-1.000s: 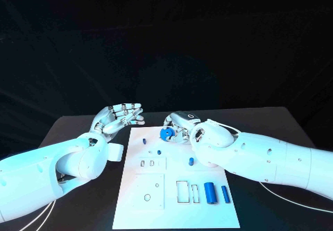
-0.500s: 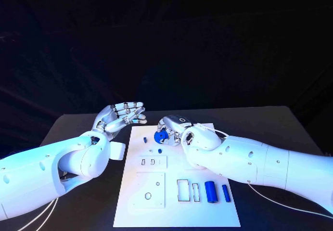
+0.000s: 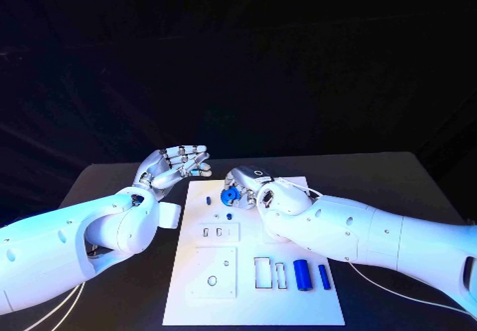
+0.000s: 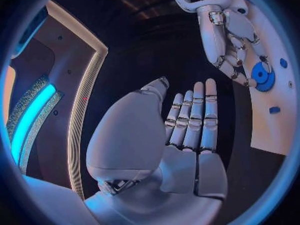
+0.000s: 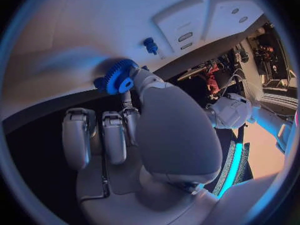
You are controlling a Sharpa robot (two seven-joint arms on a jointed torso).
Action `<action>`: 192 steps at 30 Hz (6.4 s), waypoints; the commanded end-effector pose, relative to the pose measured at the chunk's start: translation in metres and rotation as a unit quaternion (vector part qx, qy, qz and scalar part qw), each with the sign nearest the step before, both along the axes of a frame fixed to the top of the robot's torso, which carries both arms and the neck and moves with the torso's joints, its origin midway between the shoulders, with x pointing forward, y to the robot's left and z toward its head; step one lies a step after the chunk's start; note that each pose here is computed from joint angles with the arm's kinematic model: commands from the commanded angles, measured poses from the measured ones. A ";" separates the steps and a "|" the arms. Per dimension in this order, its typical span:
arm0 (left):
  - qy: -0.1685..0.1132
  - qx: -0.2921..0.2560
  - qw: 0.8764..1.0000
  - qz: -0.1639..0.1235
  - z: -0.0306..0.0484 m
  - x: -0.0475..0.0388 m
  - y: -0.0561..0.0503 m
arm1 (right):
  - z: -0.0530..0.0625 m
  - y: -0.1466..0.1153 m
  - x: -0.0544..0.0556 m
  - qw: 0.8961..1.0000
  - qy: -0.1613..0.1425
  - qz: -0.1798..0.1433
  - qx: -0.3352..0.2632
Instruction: Assemble the parts on the task board
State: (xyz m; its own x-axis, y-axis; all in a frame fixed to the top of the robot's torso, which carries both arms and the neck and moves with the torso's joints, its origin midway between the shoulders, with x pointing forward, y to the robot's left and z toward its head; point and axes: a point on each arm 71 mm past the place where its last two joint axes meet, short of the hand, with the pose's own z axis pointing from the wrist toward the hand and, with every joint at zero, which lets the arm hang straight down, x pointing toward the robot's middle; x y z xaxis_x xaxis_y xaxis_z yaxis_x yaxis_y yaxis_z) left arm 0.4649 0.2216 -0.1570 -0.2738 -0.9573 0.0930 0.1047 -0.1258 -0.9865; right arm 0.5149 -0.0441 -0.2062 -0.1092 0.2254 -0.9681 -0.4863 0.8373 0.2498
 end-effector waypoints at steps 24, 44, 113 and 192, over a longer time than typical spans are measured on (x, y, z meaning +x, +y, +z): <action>-0.002 -0.004 1.000 -0.009 0.0026 0.0009 -0.001 | -0.008 -0.002 0.005 1.000 0.012 -0.005 -0.002; 0.000 -0.003 1.000 -0.008 0.0025 0.0011 0.000 | -0.015 -0.017 0.006 0.999 0.040 -0.015 -0.014; 0.000 -0.001 1.000 0.005 -0.0007 0.0061 0.019 | -0.004 -0.216 0.005 0.989 0.121 -0.057 0.065; 0.003 0.000 1.000 0.002 -0.0017 0.0071 0.018 | -0.018 -0.197 0.010 0.988 0.106 -0.088 0.076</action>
State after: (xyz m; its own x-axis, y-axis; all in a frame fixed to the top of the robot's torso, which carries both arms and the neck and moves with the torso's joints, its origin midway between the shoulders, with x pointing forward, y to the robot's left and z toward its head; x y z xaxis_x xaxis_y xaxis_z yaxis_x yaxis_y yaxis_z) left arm 0.4722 0.2421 -0.1600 -0.2511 -0.9641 0.0863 0.0957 -0.1135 -0.9889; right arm 0.5254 -0.2425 -0.2235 -0.2672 0.3901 -0.8811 -0.2615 0.8507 0.4560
